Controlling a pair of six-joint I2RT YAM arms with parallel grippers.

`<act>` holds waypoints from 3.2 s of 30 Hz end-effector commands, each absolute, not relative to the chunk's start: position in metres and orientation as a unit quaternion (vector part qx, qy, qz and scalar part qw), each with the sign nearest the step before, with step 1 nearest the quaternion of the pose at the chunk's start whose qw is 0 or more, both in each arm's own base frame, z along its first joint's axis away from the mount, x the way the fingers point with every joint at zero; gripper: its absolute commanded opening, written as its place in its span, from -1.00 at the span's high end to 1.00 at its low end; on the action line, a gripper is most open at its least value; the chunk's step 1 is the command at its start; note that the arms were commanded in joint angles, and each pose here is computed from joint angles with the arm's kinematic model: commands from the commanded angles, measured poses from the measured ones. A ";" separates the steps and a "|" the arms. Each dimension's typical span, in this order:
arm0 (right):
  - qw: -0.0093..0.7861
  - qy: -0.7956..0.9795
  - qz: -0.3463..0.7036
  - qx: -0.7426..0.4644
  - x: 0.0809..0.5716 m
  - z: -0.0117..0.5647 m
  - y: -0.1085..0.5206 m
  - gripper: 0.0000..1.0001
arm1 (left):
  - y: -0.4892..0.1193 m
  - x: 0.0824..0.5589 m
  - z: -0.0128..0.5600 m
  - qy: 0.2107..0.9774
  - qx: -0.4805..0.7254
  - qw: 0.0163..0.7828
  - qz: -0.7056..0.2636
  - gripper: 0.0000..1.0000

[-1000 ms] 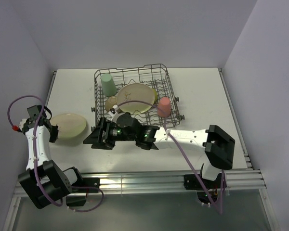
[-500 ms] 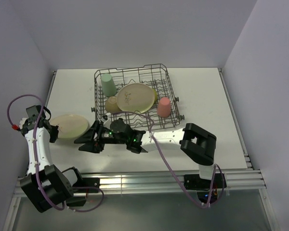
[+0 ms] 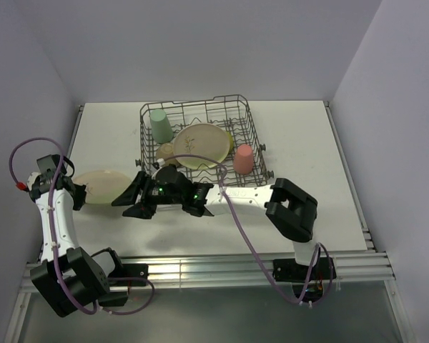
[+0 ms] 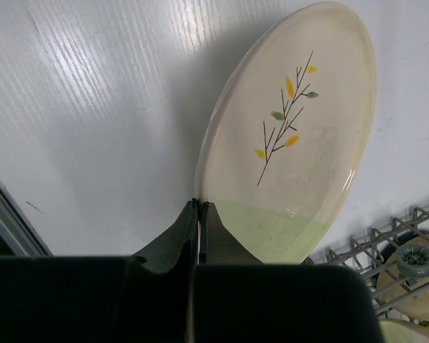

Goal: Load the mixed dishes into the dish rack

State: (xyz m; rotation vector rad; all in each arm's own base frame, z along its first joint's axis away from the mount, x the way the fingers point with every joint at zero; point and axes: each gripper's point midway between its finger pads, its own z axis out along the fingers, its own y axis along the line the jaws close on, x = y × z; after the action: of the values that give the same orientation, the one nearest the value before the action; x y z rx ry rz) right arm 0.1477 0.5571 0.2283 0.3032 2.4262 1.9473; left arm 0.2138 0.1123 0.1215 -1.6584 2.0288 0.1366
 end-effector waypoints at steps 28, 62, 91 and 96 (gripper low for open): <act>0.182 0.813 0.551 0.040 0.197 0.155 0.592 -0.32 | 0.101 0.230 0.149 0.763 -0.579 0.288 -0.002 0.99; 0.421 0.650 0.366 -0.517 0.178 0.189 0.585 -0.48 | 0.099 0.232 0.152 0.773 -0.566 0.287 -0.007 1.00; 0.518 0.592 0.239 -0.570 0.220 0.146 0.636 -0.43 | 0.088 0.229 0.157 0.781 -0.555 0.284 -0.031 0.99; 0.528 0.589 0.220 -0.571 0.226 0.142 0.647 -0.43 | 0.086 0.228 0.157 0.783 -0.553 0.285 -0.034 1.00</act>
State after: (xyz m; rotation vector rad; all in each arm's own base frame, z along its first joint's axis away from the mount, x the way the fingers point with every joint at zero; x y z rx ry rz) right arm 0.2204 0.6329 0.1269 -1.3940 1.4606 0.5580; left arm 0.2132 0.0852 0.1286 -1.5657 2.1606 -0.0248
